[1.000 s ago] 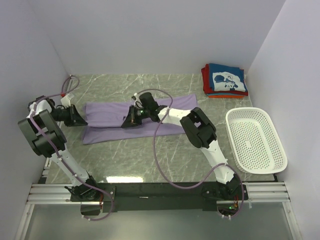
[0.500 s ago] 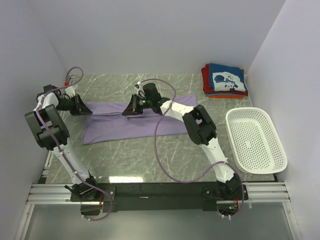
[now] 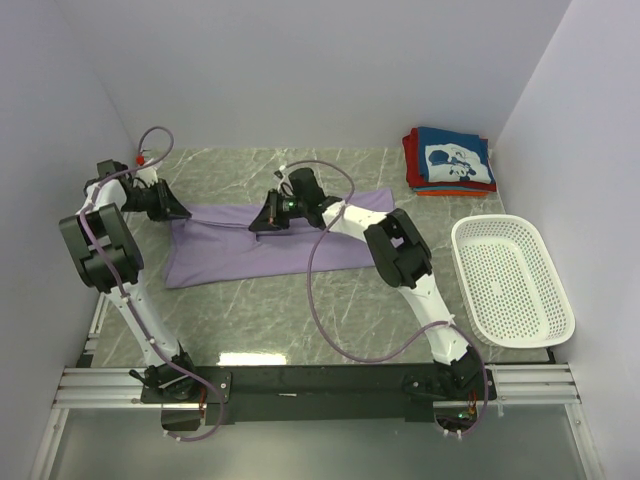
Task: Fold and stack the t-shirts
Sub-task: Fold the tshirt
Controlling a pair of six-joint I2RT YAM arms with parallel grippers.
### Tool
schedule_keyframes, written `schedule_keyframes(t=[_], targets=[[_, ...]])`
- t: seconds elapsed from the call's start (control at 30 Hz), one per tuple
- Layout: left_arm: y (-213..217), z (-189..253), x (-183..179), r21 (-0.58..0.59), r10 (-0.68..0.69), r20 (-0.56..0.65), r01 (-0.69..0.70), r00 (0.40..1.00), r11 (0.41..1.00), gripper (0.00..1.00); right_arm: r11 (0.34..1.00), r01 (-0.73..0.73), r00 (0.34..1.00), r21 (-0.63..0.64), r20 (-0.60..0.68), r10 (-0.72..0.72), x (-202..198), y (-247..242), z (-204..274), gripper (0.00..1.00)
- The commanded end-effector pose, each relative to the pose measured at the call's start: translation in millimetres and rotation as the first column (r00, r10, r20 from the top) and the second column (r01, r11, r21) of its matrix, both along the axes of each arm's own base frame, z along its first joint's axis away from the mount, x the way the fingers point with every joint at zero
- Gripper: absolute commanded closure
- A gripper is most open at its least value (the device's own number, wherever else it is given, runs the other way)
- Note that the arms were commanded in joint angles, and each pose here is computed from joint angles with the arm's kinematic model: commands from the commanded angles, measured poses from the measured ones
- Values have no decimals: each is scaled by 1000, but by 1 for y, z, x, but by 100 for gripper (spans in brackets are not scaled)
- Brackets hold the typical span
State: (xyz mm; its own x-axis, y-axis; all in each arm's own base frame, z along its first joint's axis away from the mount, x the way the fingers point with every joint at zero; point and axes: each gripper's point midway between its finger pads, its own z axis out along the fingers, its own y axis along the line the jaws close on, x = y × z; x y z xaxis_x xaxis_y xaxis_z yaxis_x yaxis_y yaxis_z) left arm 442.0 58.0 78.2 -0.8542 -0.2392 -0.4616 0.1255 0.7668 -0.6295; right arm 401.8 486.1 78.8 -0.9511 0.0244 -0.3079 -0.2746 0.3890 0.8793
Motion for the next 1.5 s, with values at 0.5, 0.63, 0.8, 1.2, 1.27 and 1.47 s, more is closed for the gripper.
schedule_keyframes(t=[0.5,0.63,0.8,1.2,1.27,1.47], targets=[[5,38,0,64,9,116,-17,993,998,58,995,90,991,-35,101,-86,47,-66,29,50],[-3,47,-25,103,-3,129,-11,992,995,60,993,81,988,-81,137,-69,59,-107,50,52],[-24,25,-70,81,-35,32,32,999,996,49,918,23,970,-395,230,74,51,-182,38,54],[-38,-34,-81,414,102,-176,-20,979,910,86,439,-84,949,-895,62,308,26,-320,-49,53],[-33,-41,-75,446,125,-192,-27,973,894,89,388,-110,947,-915,22,322,18,-330,-60,54],[-9,-57,-44,530,162,-204,-30,966,847,93,340,-209,933,-917,-82,351,-14,-342,-75,57]])
